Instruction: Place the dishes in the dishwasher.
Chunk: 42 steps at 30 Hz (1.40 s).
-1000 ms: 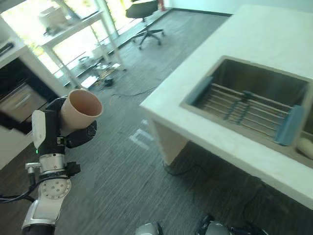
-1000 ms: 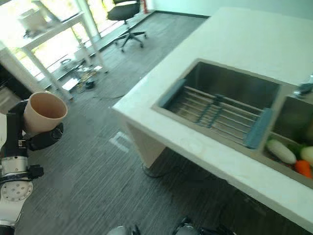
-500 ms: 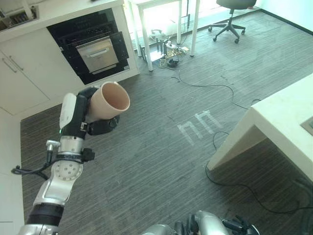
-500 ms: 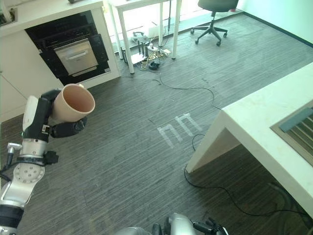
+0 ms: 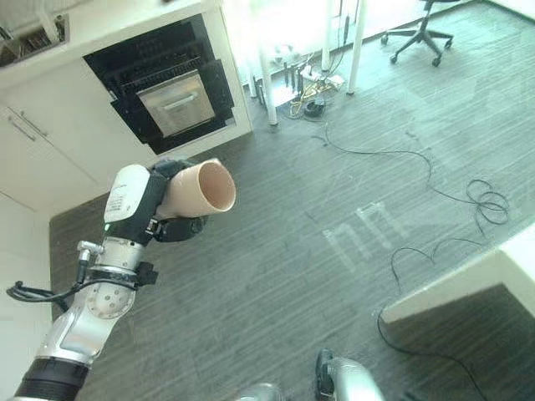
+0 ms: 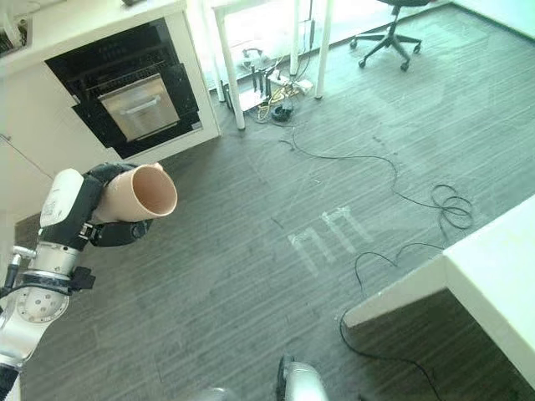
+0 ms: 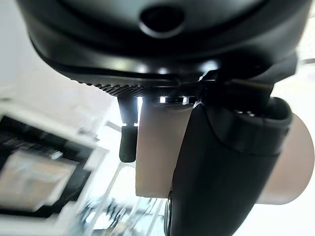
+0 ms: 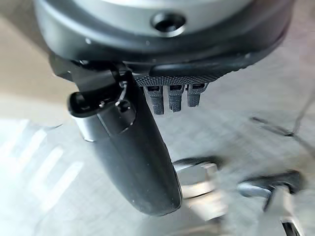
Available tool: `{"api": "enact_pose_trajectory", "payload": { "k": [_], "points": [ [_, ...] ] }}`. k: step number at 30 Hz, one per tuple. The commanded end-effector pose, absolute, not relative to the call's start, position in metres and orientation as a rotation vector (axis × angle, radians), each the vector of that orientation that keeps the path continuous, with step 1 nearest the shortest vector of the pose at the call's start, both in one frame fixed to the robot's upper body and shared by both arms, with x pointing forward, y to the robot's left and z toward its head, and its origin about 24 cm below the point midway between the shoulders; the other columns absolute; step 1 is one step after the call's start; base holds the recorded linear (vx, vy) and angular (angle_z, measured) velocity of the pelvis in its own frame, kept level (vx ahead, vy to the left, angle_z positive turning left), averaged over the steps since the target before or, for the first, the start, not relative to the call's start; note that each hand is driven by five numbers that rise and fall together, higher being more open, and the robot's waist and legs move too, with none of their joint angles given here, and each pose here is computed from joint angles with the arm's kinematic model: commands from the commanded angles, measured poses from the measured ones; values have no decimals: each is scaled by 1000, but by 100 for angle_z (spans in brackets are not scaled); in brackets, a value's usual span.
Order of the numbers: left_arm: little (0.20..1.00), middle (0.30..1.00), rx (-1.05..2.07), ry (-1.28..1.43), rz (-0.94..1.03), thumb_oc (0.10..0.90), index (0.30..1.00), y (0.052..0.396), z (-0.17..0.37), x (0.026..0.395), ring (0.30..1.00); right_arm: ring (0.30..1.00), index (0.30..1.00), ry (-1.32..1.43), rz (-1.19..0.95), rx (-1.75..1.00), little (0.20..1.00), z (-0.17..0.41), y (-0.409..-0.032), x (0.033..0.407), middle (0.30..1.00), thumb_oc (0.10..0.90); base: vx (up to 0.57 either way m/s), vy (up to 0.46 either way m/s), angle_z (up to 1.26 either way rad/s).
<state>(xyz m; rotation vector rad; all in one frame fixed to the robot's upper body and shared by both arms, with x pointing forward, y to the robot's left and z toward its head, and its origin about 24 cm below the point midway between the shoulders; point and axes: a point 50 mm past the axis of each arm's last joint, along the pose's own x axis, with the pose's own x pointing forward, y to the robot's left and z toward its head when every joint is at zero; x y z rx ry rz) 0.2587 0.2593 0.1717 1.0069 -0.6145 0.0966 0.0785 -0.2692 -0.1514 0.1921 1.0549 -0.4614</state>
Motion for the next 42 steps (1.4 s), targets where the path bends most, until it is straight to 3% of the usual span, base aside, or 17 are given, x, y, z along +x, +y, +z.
{"api": "enact_pose_trajectory", "payload": {
  "k": [1, 11, 18, 26, 42],
  "points": [
    [300, 300, 936, -860, 296, 400, 300, 276, 240, 257, 300, 900, 900, 984, -480, 130, 900, -139, -296, 89, 900, 800, 302, 88, -3],
    [300, 300, 911, -808, 365, 400, 300, 281, 200, 246, 300, 900, 900, 1088, -578, 154, 900, -147, -290, 71, 900, 800, 467, 257, -48],
    [300, 300, 967, -852, 320, 400, 300, 271, 217, 256, 300, 900, 900, 1245, -531, 373, 900, -166, -249, 34, 900, 800, 438, 334, 43],
    [300, 300, 992, -876, 293, 400, 300, 272, 238, 263, 300, 900, 900, 1063, -437, 296, 900, -153, -268, 73, 900, 800, 185, 65, 98],
    [300, 300, 1077, -879, 308, 400, 300, 280, 263, 253, 300, 900, 900, 1045, -501, 218, 900, -143, -294, 83, 900, 800, 389, -281, 21]
  ]
}}
